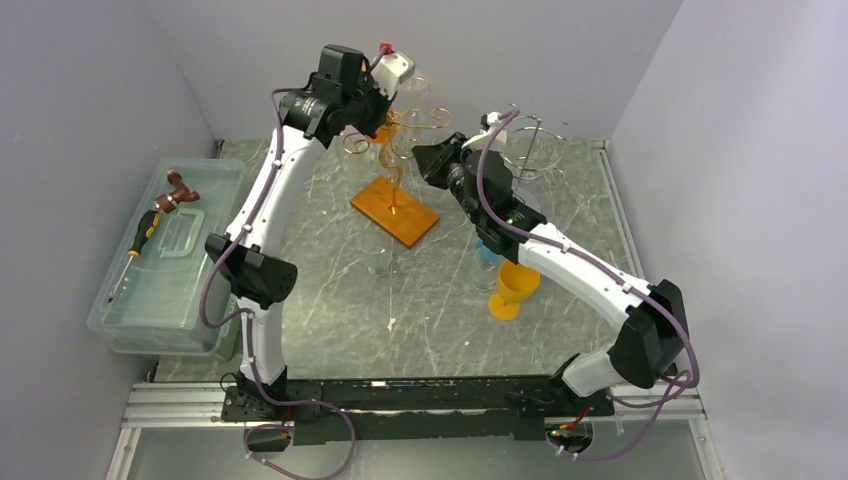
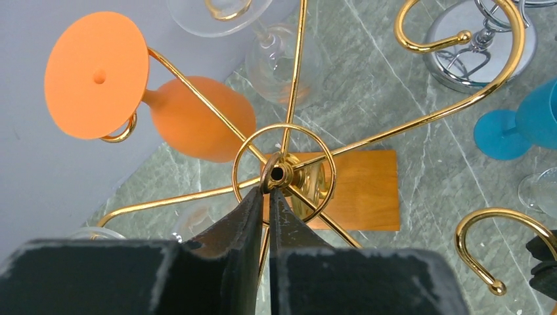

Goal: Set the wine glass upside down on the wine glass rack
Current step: Adjust the wine rack at the center of the board.

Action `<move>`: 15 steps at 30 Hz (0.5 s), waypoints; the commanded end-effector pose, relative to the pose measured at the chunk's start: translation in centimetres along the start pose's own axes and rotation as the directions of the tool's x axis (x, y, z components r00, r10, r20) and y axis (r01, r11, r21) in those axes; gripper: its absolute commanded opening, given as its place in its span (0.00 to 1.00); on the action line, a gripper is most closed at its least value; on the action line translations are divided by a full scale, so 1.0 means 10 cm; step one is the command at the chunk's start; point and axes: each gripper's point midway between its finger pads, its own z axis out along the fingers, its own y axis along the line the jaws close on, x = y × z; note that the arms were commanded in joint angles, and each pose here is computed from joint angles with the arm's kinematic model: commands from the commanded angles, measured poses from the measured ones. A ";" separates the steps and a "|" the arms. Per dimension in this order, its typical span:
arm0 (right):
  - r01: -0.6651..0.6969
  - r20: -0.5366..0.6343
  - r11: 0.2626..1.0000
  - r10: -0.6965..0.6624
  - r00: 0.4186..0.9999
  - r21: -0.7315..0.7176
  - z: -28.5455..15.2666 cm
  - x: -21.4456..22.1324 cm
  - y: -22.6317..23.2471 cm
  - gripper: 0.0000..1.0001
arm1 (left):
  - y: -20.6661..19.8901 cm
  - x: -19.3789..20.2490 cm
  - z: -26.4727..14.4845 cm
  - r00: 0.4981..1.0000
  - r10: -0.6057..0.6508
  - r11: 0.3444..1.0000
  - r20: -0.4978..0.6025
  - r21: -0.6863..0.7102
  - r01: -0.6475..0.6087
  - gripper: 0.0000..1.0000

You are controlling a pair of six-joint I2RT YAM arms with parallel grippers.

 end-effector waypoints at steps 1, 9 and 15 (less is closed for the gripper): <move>0.142 -0.419 0.990 -0.120 0.900 0.021 -0.34 1.19 -0.38 0.00 | 0.12 -0.18 0.11 0.995 0.035 0.998 0.088 -0.059 -0.029 0.18; 0.167 -0.363 0.986 -0.158 0.918 -0.007 -0.32 0.89 -0.25 0.18 | 0.22 -0.42 -0.18 0.988 0.047 0.993 0.146 -0.113 -0.030 0.59; 0.184 -0.327 0.983 -0.181 0.928 -0.023 -0.34 0.71 -0.15 0.35 | 0.15 -0.53 -0.47 0.981 0.049 0.995 0.186 -0.091 -0.032 0.67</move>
